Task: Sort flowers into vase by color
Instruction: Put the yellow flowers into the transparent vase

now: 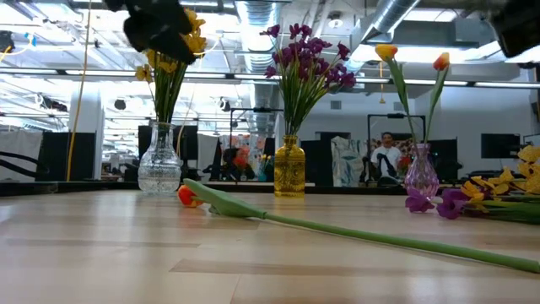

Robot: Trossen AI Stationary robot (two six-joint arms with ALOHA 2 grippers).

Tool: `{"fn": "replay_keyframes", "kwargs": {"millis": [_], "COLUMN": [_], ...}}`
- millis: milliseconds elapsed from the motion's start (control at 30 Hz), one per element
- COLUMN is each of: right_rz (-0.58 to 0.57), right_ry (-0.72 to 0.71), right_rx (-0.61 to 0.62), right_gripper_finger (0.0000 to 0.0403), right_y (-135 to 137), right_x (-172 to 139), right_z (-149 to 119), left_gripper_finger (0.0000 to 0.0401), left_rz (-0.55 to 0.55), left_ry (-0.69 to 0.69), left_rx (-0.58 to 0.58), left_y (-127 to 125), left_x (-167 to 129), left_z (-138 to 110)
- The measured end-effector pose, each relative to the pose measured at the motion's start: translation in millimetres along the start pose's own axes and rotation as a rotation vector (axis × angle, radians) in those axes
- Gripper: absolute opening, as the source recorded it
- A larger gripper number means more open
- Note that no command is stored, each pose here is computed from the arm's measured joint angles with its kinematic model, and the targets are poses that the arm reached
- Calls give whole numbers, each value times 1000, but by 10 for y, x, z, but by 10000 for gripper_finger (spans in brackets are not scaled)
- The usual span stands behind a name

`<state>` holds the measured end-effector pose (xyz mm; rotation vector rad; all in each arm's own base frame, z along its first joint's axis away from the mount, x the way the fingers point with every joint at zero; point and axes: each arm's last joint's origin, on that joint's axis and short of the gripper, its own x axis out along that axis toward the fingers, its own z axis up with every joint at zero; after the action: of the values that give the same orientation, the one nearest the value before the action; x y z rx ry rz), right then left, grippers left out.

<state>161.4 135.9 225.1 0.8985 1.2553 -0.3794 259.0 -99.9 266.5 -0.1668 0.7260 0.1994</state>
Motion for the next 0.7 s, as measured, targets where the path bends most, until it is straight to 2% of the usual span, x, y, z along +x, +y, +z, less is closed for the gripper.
{"fn": "replay_keyframes", "kwargs": {"millis": [467,700], "right_rz": [-161,-246], "right_ry": [31,66], "right_rx": [59,76], "right_gripper_finger": [234,234], "right_y": [34,33], "right_x": [350,542], "right_z": [-190,-215], "left_gripper_finger": [286,286], "left_rz": [-35,-67], "left_ry": [-62,-67], "left_rx": [8,11], "left_y": [-285,-337], "left_x": [634,749], "left_z": [-67,-93]}}
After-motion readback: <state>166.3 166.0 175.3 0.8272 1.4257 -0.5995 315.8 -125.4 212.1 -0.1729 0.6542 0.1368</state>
